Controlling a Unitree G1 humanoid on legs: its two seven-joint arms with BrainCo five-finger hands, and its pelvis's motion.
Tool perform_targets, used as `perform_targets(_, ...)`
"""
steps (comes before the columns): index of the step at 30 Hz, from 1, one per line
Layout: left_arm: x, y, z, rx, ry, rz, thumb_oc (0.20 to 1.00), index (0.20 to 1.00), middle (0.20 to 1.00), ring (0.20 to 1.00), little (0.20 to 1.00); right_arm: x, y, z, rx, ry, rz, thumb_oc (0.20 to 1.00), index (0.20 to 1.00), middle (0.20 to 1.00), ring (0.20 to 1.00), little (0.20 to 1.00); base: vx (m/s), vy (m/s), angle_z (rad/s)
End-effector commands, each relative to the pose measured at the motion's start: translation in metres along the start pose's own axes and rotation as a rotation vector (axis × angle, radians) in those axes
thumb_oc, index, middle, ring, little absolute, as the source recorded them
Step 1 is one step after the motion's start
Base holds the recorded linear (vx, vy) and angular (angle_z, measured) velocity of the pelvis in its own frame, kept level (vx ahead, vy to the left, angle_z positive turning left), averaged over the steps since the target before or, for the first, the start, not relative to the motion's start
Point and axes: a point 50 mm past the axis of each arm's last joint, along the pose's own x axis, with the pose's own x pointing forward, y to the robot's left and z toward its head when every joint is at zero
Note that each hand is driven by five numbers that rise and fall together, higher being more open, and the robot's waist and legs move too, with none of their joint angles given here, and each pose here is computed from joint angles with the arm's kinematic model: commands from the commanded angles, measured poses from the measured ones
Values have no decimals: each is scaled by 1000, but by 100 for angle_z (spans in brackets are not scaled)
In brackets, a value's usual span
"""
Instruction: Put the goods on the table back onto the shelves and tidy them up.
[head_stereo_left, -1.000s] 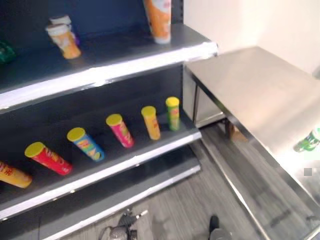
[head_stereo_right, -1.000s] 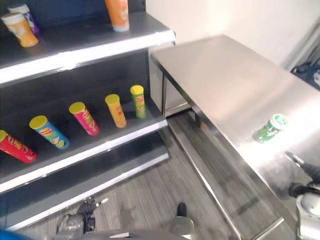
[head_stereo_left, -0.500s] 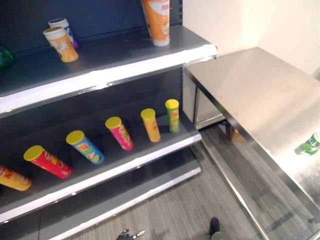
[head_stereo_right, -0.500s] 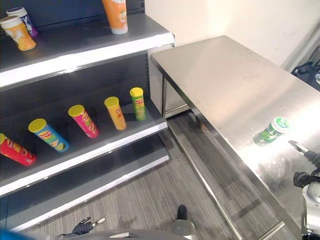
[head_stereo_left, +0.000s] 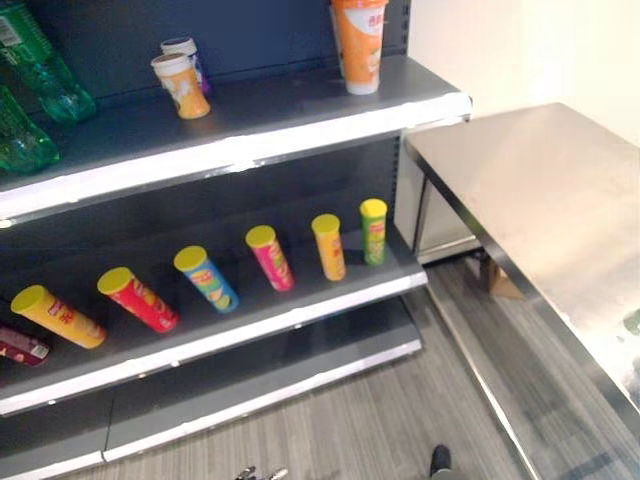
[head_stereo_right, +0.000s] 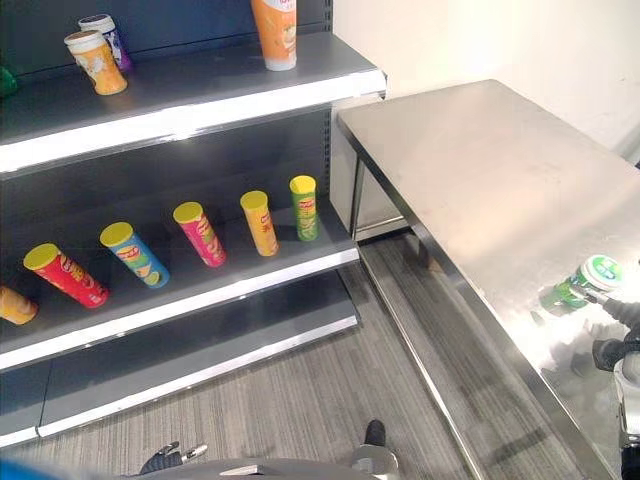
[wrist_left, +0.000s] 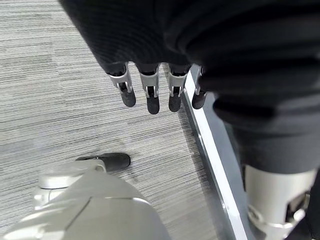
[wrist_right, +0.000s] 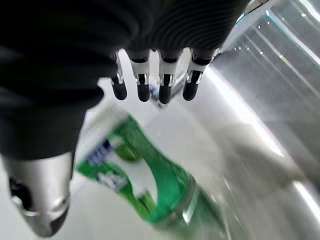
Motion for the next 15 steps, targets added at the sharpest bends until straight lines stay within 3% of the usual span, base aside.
perform_targets(1,4,28,26,51,-66,55,1000,1000,1000,1000,1000,16,-12,32,22,-101,-34,1000,1000,1000,1000,1000,2,-23,8)
perform_targets(15,3,25,22,57,-59,60,1000,1000,1000,1000,1000,25,-14,39,-25,-104,-115,1000,1000,1000,1000,1000,9,-23,9)
